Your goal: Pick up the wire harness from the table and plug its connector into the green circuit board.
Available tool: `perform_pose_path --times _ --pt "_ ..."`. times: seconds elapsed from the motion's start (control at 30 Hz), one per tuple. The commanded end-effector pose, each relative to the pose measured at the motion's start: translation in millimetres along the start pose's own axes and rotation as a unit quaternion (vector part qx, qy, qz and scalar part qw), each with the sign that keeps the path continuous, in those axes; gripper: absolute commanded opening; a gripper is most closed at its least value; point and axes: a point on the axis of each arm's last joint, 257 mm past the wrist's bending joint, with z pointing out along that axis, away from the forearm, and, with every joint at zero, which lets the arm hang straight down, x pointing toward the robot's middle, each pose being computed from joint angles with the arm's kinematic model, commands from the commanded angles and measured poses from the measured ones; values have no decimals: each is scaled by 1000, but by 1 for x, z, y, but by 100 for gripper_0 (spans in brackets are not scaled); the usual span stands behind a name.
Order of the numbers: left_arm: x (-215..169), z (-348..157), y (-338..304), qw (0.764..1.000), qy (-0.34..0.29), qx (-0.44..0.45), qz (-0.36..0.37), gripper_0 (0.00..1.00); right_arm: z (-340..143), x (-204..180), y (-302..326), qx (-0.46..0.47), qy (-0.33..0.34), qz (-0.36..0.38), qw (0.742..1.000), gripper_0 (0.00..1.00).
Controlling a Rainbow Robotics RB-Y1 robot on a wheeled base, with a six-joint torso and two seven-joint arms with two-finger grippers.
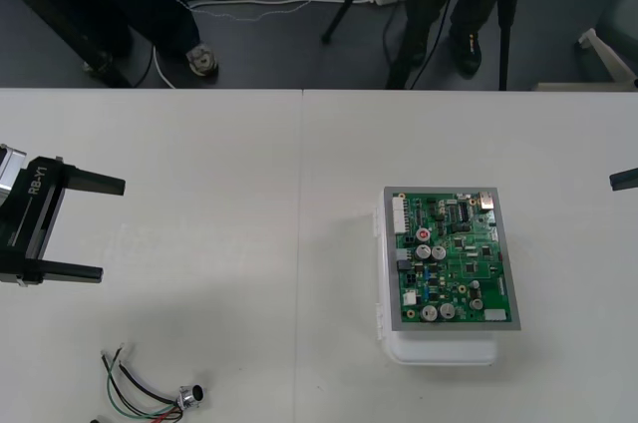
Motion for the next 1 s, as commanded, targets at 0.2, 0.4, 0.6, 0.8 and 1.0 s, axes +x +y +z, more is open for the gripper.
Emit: perform_pose_path --times 0.2,0.4,0.6,0.8,1.0 --pt "9 5 -19 996 25 50 72 98 -6 -3 2 -11 16 -31 999 100" --pt "26 5 -27 983 75 85 141 98 -6 -3 2 -11 16 -31 999 100" --pt "46 14 -48 968 98 148 178 98 -6 -3 2 -11 16 -31 999 100" --pt "68 20 -57 939 118 192 259 98 -6 -3 2 -11 16 -31 999 100" --pt "80 28 -56 893 109 217 379 98 -6 -3 2 -11 16 -31 999 100"
